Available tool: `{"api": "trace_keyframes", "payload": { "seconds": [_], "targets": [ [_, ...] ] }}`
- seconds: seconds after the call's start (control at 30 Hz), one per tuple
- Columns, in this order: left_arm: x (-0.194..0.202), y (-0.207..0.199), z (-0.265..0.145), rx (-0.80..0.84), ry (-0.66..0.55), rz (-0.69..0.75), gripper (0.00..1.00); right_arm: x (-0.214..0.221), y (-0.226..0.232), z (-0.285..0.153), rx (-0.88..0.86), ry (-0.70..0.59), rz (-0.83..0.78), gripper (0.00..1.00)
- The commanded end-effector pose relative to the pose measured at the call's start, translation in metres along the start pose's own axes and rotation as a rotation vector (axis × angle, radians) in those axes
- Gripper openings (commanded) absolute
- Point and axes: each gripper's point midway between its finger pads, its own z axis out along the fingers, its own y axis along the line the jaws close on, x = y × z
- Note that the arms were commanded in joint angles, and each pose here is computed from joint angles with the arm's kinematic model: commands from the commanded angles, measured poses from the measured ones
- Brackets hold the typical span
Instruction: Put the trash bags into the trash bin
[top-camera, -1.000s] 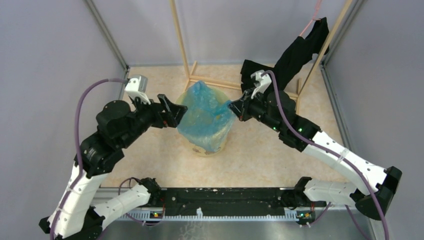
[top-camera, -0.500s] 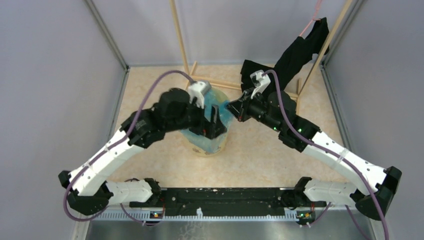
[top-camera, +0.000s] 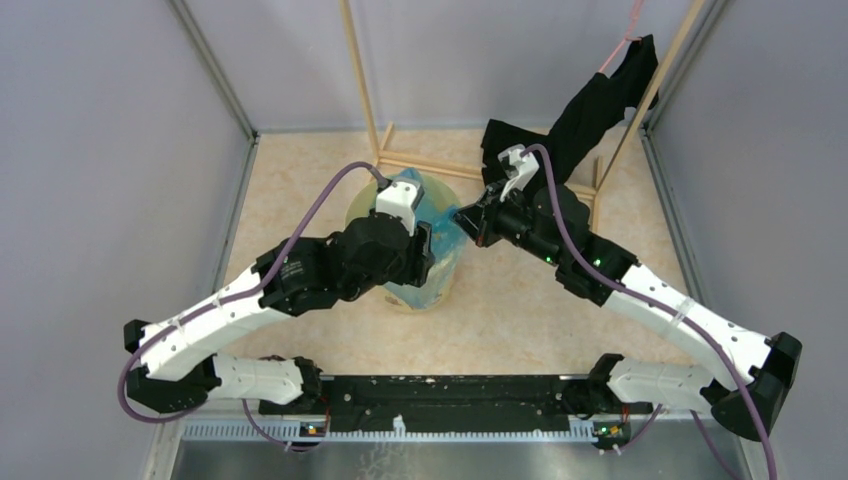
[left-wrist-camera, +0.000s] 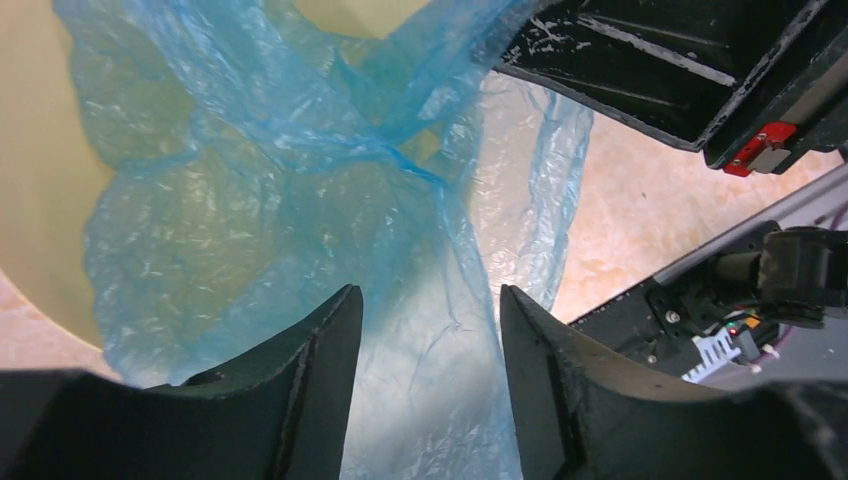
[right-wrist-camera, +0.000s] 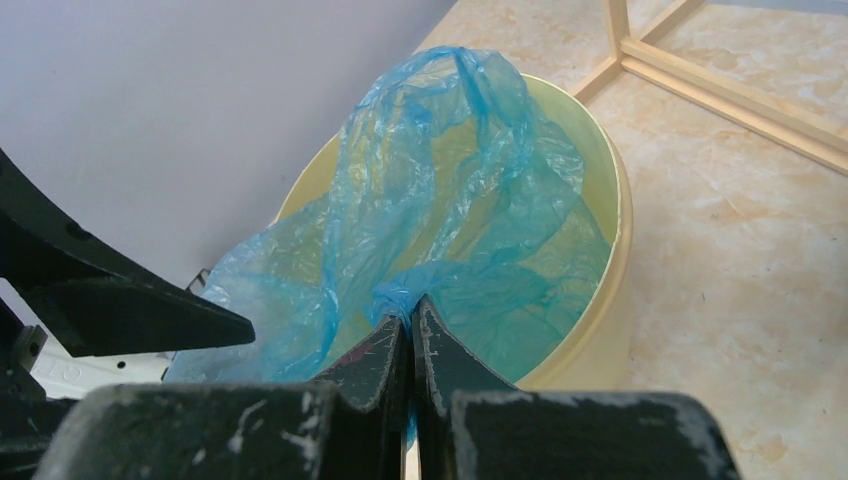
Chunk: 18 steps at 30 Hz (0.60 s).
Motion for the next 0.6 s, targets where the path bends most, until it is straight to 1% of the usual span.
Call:
{"api": "trace_keyframes", "payload": {
  "seconds": [0.0, 0.1, 0.13, 0.2, 0.23, 0.3, 0.33, 0.37, 0.47, 0.57],
  "targets": [
    [-0.019, 0.012, -0.012, -0.040, -0.093, -0.033, 0.59, -0.014, 0.006, -0.005, -0.026, -0.053, -0.016, 0.00],
    [-0.015, 0.013, -0.011, -0.047, -0.077, -0.018, 0.59, -0.012, 0.005, -0.004, -0.024, -0.050, -0.016, 0.00],
    [-0.012, 0.012, -0.007, -0.046, -0.062, -0.012, 0.61, -0.012, 0.005, -0.004, -0.024, -0.049, -0.014, 0.00],
    [-0.005, 0.007, -0.001, -0.035, -0.033, 0.000, 0.69, -0.011, 0.005, -0.004, -0.024, -0.050, -0.010, 0.00],
    [-0.002, 0.006, 0.002, -0.034, -0.023, 0.007, 0.72, -0.010, 0.005, -0.003, -0.024, -0.050, -0.008, 0.00],
    [0.002, 0.008, 0.006, -0.046, -0.016, 0.025, 0.73, -0.009, 0.004, -0.002, -0.024, -0.047, -0.004, 0.00],
    [0.002, 0.011, 0.007, -0.062, -0.020, 0.038, 0.72, -0.009, 0.004, -0.002, -0.025, -0.047, -0.003, 0.00],
    [0.003, 0.015, 0.009, -0.083, -0.025, 0.048, 0.68, -0.009, 0.004, -0.002, -0.024, -0.046, -0.003, 0.00],
    [0.002, 0.029, 0.010, -0.156, -0.038, 0.078, 0.48, -0.008, 0.003, -0.003, -0.020, -0.042, -0.003, 0.00],
    [-0.001, 0.034, 0.012, -0.176, -0.045, 0.084, 0.32, -0.009, 0.000, -0.004, 0.003, -0.044, -0.010, 0.00]
  ]
}}
